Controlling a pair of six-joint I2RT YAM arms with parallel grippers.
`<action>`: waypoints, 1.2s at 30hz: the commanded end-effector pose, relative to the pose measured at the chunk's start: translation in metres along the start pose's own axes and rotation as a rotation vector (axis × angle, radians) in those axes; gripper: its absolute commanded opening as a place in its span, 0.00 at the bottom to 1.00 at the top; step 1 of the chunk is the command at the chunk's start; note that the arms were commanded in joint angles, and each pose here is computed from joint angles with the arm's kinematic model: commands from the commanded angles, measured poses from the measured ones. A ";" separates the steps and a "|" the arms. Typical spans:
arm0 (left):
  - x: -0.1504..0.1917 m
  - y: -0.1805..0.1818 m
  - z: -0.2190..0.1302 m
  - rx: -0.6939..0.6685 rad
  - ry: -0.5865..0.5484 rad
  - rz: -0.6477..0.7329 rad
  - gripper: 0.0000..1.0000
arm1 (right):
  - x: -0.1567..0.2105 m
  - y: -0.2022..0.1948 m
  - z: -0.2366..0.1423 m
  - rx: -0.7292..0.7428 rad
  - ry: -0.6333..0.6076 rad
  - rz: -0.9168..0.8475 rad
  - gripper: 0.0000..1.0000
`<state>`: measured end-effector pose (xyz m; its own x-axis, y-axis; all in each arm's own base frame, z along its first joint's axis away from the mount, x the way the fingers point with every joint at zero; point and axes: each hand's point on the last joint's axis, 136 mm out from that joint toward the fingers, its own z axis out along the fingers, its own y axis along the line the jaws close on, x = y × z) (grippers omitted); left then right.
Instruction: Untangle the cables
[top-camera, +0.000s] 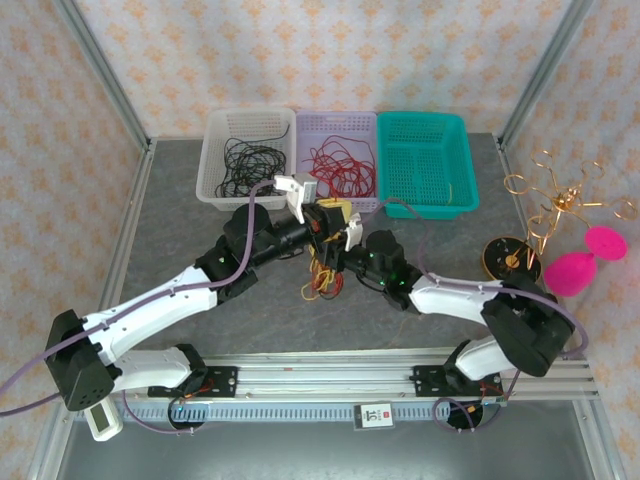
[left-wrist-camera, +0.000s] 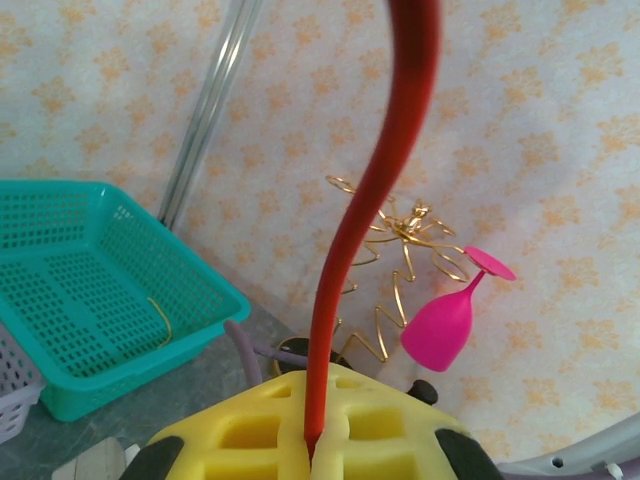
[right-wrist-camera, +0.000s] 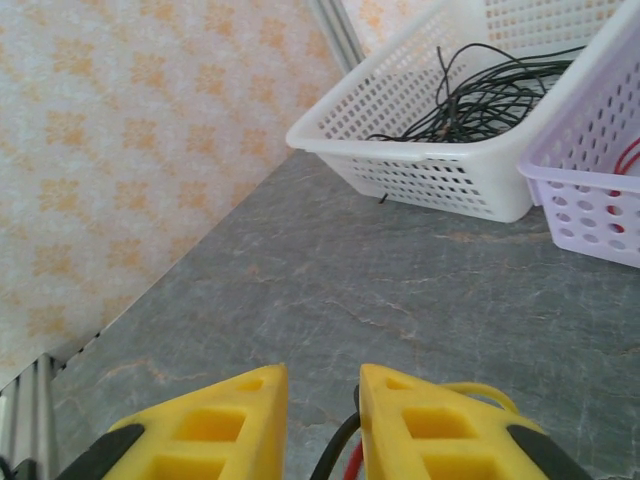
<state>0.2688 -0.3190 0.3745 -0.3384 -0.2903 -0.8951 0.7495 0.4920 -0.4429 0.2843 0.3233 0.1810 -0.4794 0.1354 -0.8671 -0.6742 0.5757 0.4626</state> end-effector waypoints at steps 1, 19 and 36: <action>-0.078 -0.047 -0.018 0.102 -0.212 0.066 0.00 | 0.037 -0.036 0.002 0.135 0.071 0.066 0.24; -0.158 -0.068 -0.029 0.010 -0.329 0.216 0.00 | 0.104 -0.071 -0.011 0.257 0.237 0.138 0.43; -0.241 -0.092 -0.051 -0.091 -0.465 0.391 0.00 | 0.129 -0.095 -0.029 0.379 0.293 0.135 0.51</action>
<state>0.2823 -0.2955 0.5282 0.0023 -0.2338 -0.9723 0.7250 0.6701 -0.1594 0.2872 0.2936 0.0940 -0.6109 0.1257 -0.7816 -0.4828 0.7234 0.4936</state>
